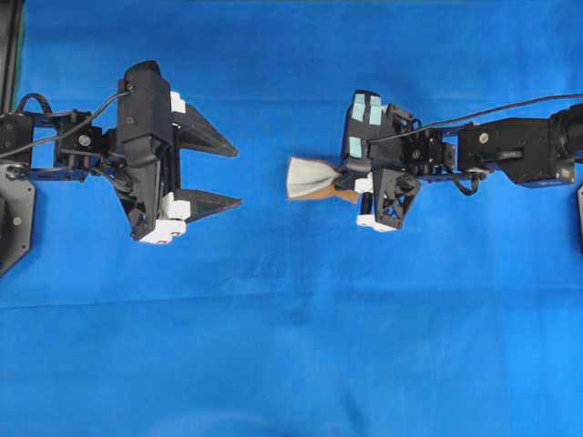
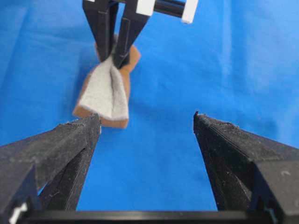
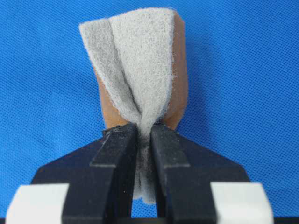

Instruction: Hand over the sponge with the left arm and wipe it with the right arm.

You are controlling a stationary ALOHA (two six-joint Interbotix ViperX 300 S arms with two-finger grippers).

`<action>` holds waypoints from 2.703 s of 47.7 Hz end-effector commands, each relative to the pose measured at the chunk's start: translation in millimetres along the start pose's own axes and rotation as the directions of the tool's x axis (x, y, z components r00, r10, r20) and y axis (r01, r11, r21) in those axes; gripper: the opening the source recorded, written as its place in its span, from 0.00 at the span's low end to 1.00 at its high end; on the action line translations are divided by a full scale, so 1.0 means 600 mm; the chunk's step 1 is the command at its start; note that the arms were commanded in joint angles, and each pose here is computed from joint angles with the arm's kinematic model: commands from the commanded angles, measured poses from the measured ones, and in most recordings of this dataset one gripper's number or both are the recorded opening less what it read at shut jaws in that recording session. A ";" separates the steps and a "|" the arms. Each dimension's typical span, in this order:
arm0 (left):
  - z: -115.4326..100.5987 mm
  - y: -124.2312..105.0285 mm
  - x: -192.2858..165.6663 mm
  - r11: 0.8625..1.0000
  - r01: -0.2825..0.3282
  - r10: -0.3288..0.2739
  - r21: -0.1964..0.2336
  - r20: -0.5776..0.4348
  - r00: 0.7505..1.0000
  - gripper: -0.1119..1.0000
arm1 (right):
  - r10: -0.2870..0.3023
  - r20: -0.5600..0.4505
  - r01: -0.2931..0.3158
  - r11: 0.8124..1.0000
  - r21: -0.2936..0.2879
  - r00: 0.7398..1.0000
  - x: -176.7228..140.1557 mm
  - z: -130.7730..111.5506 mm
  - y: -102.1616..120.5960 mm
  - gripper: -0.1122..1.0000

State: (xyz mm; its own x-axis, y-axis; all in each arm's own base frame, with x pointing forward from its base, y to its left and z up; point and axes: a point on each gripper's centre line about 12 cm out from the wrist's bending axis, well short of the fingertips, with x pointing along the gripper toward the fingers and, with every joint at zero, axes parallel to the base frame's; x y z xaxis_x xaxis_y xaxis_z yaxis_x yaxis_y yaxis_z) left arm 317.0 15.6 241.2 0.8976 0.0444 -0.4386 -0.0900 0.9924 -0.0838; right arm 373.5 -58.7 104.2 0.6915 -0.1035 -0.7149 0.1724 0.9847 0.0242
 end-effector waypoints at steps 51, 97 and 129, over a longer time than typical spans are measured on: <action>0.014 -0.002 -0.004 1.000 0.004 -0.004 0.007 0.029 1.000 0.79 | 0.017 0.119 -0.006 0.996 -0.092 0.993 -0.082 0.076 0.019 0.76; 0.017 -0.002 -0.005 1.000 0.004 -0.005 0.007 0.037 0.999 0.79 | 0.037 0.296 -0.010 0.996 -0.090 0.955 -0.204 0.123 0.029 0.76; 0.025 -0.004 -0.154 0.999 0.015 -0.026 0.052 0.218 0.976 0.79 | 0.031 0.416 -0.002 0.997 -0.071 0.909 -0.356 0.075 0.022 0.76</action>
State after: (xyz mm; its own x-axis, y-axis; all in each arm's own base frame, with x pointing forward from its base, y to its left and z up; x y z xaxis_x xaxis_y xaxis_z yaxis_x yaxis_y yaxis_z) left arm 252.4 12.4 282.1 0.9601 0.0469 -0.2756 -0.0660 0.9960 -0.0605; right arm 267.5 -31.5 277.6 0.9125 -0.1211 -0.3907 0.1200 0.9924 -0.0273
